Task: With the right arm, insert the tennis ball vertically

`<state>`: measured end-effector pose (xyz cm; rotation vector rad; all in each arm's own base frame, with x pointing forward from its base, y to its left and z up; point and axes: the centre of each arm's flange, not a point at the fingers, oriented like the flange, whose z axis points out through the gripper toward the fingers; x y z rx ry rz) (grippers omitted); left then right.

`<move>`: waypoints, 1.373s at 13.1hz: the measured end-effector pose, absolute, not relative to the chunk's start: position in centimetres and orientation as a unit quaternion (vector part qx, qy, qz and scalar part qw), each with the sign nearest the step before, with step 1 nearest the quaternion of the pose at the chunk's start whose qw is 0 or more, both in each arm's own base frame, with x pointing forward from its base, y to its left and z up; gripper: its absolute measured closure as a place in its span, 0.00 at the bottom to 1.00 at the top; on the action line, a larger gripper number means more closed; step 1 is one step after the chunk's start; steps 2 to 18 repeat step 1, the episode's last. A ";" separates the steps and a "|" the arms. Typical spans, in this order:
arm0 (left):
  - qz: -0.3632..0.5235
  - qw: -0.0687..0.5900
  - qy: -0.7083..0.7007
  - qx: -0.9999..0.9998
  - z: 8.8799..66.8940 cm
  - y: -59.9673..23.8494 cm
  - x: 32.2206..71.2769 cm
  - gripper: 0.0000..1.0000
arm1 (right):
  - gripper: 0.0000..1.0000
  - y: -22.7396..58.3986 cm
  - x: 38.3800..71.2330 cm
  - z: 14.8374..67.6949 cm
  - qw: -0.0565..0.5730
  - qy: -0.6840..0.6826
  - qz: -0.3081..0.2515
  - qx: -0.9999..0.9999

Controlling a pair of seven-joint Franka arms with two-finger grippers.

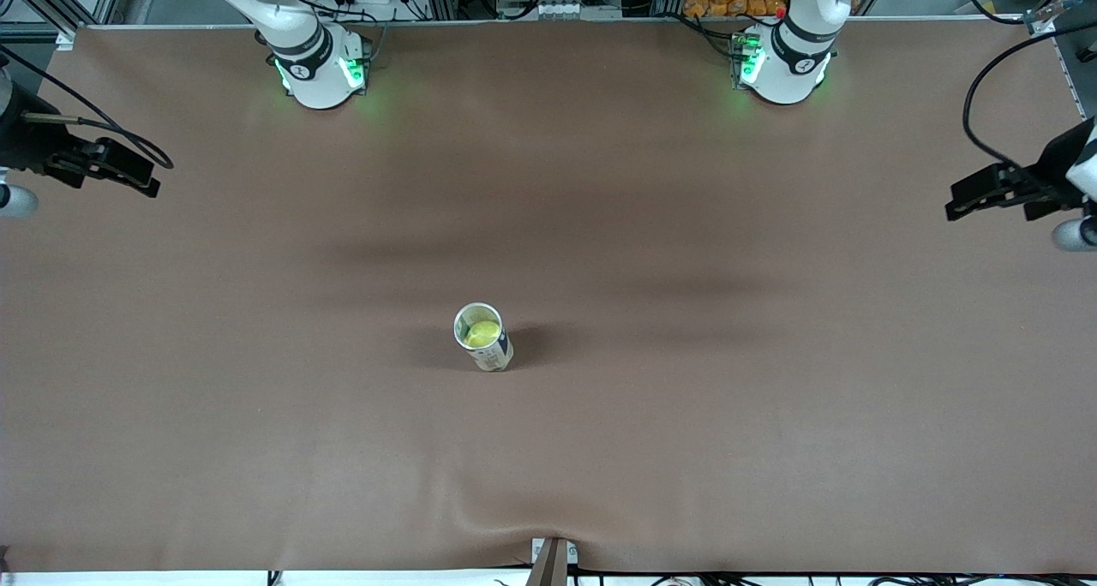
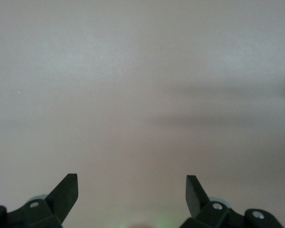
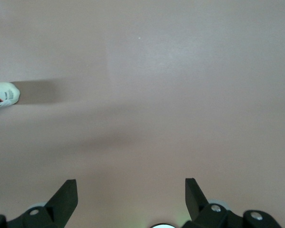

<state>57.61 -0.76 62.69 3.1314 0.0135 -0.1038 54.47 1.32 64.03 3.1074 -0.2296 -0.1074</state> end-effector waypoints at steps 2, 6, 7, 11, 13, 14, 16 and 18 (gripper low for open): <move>-0.033 0.004 0.008 0.999 63.0 -0.3 57.4 0.00 | 0.00 1.0 54.5 64.2 0.013 -0.077 -0.033 0.996; -0.033 0.004 0.008 0.999 63.0 -0.3 57.4 0.00 | 0.00 1.0 54.5 64.2 0.013 -0.077 -0.033 0.996; -0.033 0.004 0.008 0.999 63.0 -0.3 57.4 0.00 | 0.00 1.0 54.5 64.2 0.013 -0.077 -0.033 0.996; -0.033 0.004 0.008 0.999 63.0 -0.3 57.4 0.00 | 0.00 1.0 54.5 64.2 0.013 -0.077 -0.033 0.996; -0.033 0.004 0.008 0.999 63.0 -0.3 57.4 0.00 | 0.00 1.0 54.5 64.2 0.013 -0.077 -0.033 0.996; -0.033 0.004 0.008 0.999 63.0 -0.3 57.4 0.00 | 0.00 1.0 54.5 64.2 0.013 -0.077 -0.033 0.996; -0.033 0.004 0.008 0.999 63.0 -0.3 57.4 0.00 | 0.00 1.0 54.5 64.2 0.013 -0.077 -0.033 0.996; -0.033 0.004 0.008 0.999 63.0 -0.3 57.4 0.00 | 0.00 1.0 54.5 64.2 0.013 -0.077 -0.033 0.996</move>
